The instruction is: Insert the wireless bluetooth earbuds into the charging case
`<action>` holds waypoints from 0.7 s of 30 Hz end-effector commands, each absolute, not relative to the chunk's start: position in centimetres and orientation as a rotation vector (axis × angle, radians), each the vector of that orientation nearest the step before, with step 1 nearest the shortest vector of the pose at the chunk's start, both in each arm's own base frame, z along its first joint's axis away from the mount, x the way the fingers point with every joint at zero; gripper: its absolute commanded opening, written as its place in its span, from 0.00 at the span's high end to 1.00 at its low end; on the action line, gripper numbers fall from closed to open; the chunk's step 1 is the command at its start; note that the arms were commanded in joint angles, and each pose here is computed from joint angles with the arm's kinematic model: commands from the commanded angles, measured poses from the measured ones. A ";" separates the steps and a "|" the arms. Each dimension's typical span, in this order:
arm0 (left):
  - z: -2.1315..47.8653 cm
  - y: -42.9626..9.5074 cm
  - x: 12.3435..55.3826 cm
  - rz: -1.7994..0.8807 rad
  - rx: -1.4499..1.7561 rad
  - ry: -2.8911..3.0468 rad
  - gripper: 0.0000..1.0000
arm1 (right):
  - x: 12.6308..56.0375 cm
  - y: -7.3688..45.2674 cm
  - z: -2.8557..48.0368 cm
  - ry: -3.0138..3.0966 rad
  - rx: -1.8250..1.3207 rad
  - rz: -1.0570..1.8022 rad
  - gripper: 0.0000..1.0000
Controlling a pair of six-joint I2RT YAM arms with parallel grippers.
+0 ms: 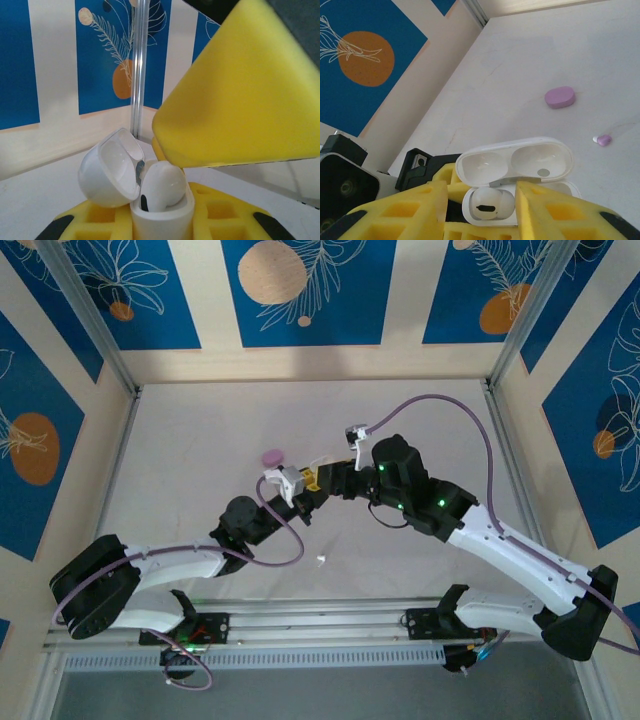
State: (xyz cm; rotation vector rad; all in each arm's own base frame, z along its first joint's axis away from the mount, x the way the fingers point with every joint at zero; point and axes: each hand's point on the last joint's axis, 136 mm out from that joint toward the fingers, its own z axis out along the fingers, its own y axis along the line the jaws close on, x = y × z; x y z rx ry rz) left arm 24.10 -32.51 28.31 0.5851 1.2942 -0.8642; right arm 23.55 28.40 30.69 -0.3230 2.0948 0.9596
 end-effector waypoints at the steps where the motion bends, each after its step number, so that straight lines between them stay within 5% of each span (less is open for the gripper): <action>1: 33.1 -31.7 22.9 -0.910 0.532 1.127 0.87 | 23.2 27.8 30.3 2.143 -0.330 0.911 0.58; 13: 31.8 -29.6 23.3 -0.809 0.501 1.192 0.88 | 22.0 23.8 34.1 2.083 -0.250 0.875 0.52; 21: 31.7 -25.7 23.7 -0.625 0.452 1.280 0.88 | 21.7 19.3 24.9 2.463 0.018 0.752 0.54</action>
